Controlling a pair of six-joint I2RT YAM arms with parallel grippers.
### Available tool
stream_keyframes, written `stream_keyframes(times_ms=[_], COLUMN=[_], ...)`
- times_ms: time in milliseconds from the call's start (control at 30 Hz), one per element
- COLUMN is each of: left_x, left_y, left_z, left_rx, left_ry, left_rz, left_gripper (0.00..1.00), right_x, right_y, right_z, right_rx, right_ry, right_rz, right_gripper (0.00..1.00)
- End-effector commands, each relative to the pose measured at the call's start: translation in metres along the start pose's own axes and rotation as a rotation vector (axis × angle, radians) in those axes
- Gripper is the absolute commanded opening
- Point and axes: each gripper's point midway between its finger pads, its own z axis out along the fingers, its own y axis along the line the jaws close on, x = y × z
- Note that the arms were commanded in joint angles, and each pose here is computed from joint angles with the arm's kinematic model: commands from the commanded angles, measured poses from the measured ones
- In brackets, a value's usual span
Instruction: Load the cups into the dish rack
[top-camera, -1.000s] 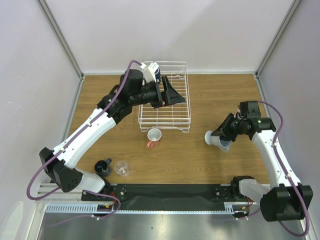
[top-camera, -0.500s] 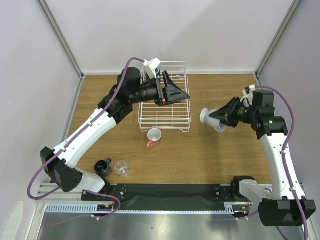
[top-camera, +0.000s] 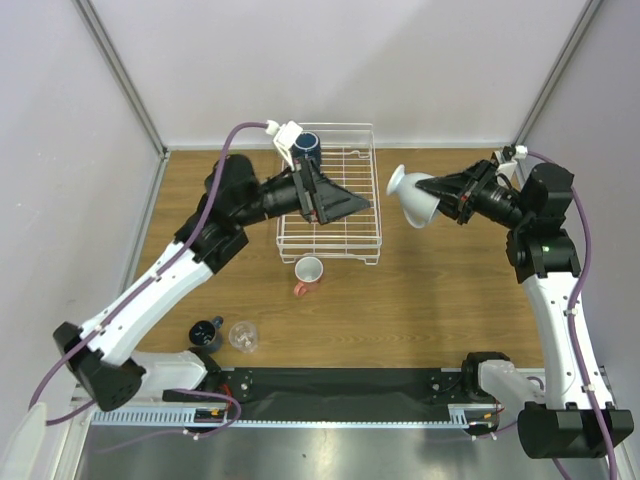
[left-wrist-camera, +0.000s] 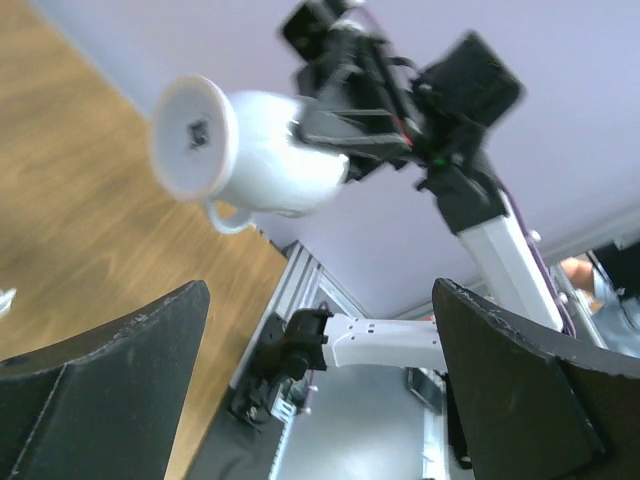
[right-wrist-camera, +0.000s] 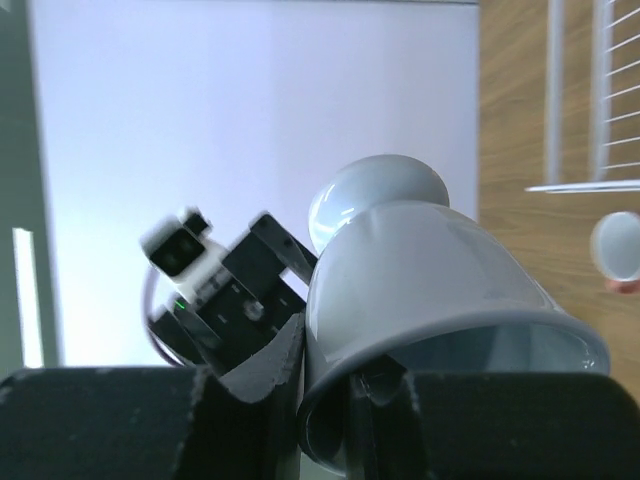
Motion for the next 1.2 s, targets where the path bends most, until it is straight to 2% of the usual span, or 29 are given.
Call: stream_keyframes(times_ms=[0, 100, 200, 567, 1000, 1167], left_x=[-0.026, -0.025, -0.024, -0.006, 0.015, 0.020], left_y=[-0.039, -0.050, -0.052, -0.040, -0.050, -0.054], left_z=[-0.012, -0.011, -0.005, 0.004, 0.022, 0.027], left_rx=[0.137, 0.188, 0.204, 0.195, 0.248, 0.275], left_ry=[-0.158, -0.168, -0.172, -0.093, -0.006, 0.004], left_rz=[0.201, 0.282, 0.347, 0.354, 0.284, 0.255], left_gripper=[1.00, 1.00, 1.00, 0.98, 0.98, 0.91], right_x=[0.014, 0.018, 0.025, 0.039, 0.058, 0.064], right_y=[0.066, 0.073, 0.085, 0.107, 0.132, 0.133], right_z=[-0.015, -0.013, -0.014, -0.025, -0.028, -0.029], right_rx=[-0.173, -0.172, -0.189, -0.236, -0.321, -0.332], right_ry=[0.032, 0.059, 0.090, 0.123, 0.166, 0.169], right_rz=[0.070, 0.168, 0.185, 0.197, 0.196, 0.195], right_gripper=[0.00, 0.00, 0.00, 0.00, 0.00, 0.00])
